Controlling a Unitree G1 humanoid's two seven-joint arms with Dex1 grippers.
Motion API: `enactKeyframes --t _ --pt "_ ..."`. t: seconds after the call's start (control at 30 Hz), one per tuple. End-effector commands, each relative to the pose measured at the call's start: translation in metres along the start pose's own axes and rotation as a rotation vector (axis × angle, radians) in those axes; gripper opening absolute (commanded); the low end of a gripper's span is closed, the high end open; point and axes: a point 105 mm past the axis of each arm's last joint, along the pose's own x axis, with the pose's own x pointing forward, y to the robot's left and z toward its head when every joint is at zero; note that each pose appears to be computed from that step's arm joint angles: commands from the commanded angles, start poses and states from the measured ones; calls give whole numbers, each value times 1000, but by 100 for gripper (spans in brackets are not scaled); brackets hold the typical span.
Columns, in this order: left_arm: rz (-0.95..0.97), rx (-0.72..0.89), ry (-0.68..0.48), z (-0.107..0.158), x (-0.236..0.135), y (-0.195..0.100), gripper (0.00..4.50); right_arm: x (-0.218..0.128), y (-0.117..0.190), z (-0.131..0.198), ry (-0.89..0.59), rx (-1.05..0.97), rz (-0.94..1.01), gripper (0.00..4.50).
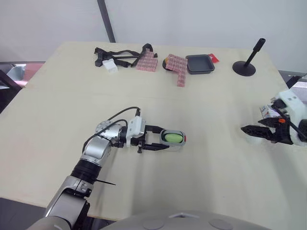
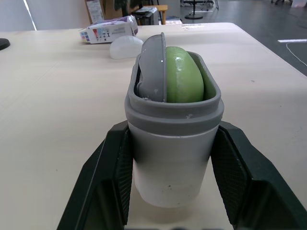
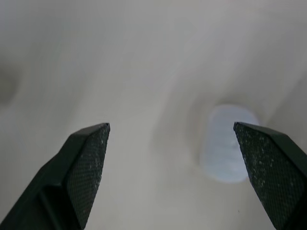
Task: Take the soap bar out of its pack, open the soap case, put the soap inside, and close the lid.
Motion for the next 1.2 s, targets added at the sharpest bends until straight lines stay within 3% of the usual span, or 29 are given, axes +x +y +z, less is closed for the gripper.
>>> enactKeyframes --t 0.03,0.53,1.2 --pt "-8 33 -31 11 4 0 183 3 -17 -2 86 25 -101 443" --pt "-5 30 -41 13 8 -1 183 23 -29 -5 223 66 -140 443" --pt "-4 37 -40 16 8 -2 183 45 -34 -9 254 166 -132 443"
